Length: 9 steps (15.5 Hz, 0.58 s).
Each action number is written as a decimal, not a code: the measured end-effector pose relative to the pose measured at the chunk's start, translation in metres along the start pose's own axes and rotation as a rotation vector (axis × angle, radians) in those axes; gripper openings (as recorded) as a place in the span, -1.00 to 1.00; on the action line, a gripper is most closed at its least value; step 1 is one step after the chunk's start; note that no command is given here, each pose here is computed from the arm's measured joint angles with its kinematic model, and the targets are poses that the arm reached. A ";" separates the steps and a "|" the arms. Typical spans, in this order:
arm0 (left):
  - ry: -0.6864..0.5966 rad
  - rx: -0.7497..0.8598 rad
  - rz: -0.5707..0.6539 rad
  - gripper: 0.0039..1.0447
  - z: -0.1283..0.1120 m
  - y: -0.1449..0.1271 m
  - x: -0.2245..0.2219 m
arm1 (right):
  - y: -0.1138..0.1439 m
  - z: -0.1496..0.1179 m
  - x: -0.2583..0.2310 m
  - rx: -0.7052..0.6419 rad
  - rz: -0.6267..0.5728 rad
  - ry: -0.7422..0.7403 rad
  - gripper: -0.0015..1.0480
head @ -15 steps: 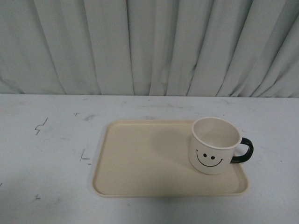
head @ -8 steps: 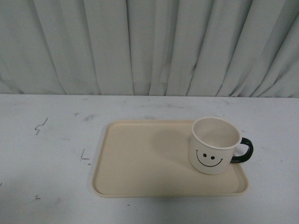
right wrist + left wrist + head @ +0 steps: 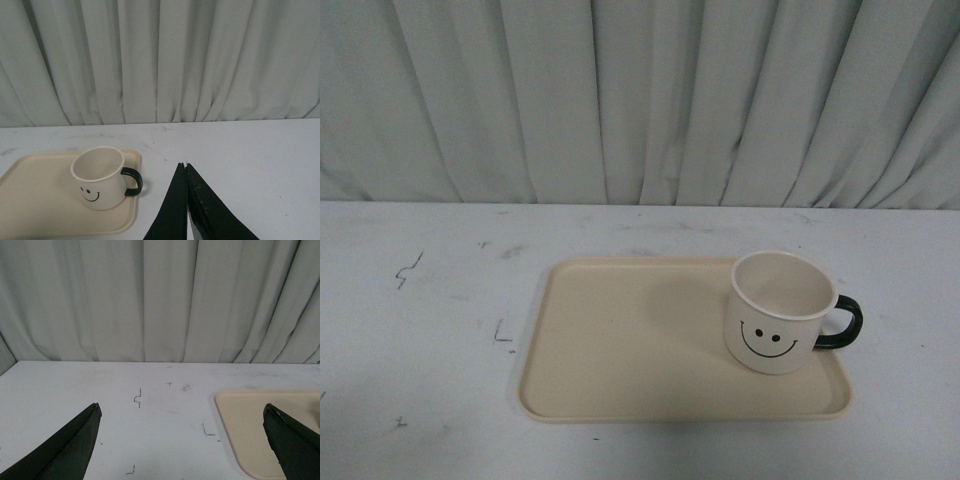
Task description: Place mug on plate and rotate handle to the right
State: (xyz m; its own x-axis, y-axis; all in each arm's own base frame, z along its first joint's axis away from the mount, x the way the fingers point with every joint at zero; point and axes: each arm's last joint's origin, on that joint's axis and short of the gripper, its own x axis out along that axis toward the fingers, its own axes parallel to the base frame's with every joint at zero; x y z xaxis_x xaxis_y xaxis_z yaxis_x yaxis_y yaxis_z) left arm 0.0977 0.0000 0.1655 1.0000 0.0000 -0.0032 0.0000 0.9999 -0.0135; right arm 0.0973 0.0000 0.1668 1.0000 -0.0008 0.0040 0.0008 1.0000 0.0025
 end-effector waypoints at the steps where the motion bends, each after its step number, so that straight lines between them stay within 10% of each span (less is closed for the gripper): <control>1: 0.000 0.000 0.000 0.88 0.000 0.000 0.000 | 0.000 0.000 0.000 -0.001 0.000 0.000 -0.57; 3: 0.000 0.000 0.000 0.88 0.000 0.000 0.000 | 0.000 0.000 0.000 0.000 0.000 0.000 0.89; 9: 0.000 0.000 0.000 0.88 0.000 0.000 0.000 | 0.000 0.000 0.000 0.000 0.000 0.000 0.87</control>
State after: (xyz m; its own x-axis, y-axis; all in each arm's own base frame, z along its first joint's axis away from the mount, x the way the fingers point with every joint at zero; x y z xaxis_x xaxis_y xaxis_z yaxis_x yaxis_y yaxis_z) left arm 0.0977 0.0000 0.1655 1.0000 0.0000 -0.0032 0.0000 0.9999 -0.0135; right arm 0.0973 0.0000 0.1668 1.0000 -0.0008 0.0036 0.0008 1.0000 0.0021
